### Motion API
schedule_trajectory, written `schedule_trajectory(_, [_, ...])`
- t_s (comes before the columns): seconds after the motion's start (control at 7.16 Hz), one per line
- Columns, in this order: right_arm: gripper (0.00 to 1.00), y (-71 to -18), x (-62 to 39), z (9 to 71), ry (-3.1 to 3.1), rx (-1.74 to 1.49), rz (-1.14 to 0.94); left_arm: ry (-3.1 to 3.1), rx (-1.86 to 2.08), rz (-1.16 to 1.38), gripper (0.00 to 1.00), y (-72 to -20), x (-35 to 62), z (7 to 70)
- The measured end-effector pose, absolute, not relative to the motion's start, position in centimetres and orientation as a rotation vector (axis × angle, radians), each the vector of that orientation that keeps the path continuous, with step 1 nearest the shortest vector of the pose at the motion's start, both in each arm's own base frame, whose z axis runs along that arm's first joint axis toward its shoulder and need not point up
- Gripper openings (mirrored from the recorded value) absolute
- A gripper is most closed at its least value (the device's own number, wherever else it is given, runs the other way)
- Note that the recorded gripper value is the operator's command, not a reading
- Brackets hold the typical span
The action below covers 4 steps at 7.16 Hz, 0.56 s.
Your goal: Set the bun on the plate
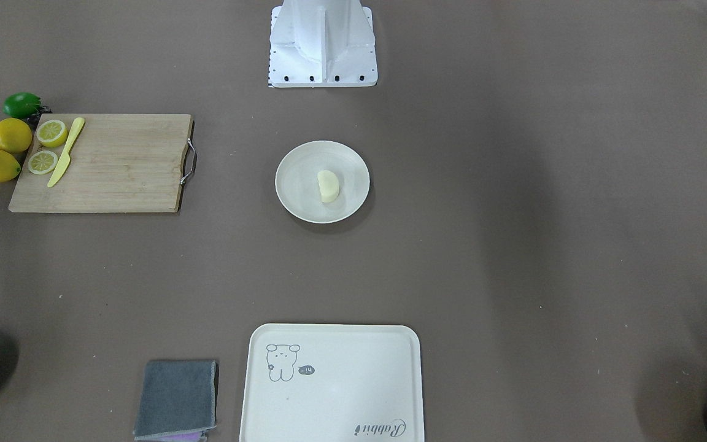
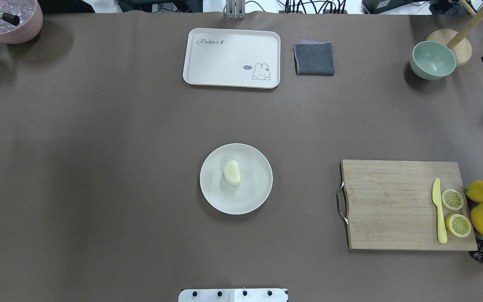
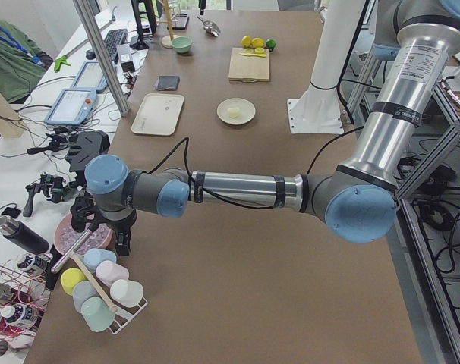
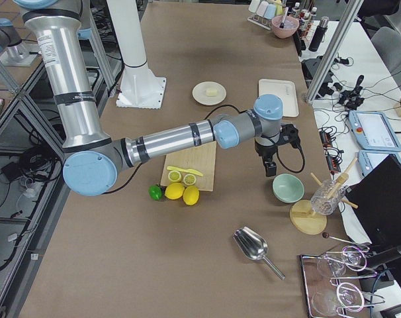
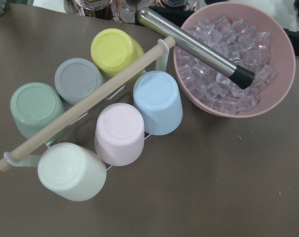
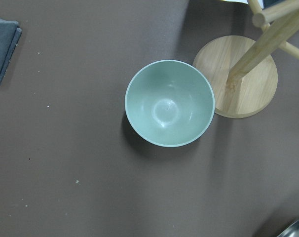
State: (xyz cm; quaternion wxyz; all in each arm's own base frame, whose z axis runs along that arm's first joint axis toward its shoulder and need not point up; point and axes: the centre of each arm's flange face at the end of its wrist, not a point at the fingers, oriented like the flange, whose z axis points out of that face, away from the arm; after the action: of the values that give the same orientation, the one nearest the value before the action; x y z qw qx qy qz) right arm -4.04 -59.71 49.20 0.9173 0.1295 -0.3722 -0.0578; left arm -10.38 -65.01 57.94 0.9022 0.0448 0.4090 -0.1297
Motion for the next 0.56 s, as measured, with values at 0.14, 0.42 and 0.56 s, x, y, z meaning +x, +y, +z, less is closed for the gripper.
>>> schedule_trajectory(0.14, [1.0, -59.9, -4.0, 49.5, -0.766, 0.263, -0.116, 0.88, 0.072, -0.28, 0.98, -64.9, -10.7, 56.4])
schedule_trajectory(0.42, [1.0, -60.1, -4.1, 49.6, -0.77, 0.258, -0.114, 0.903, 0.065, -0.285, 0.98, -64.7, -10.9, 54.6])
schedule_trajectory(0.56, [1.0, -60.2, -4.0, 49.5, -0.769, 0.257, -0.11, 0.905, 0.064, -0.285, 0.98, -64.7, -10.9, 54.5])
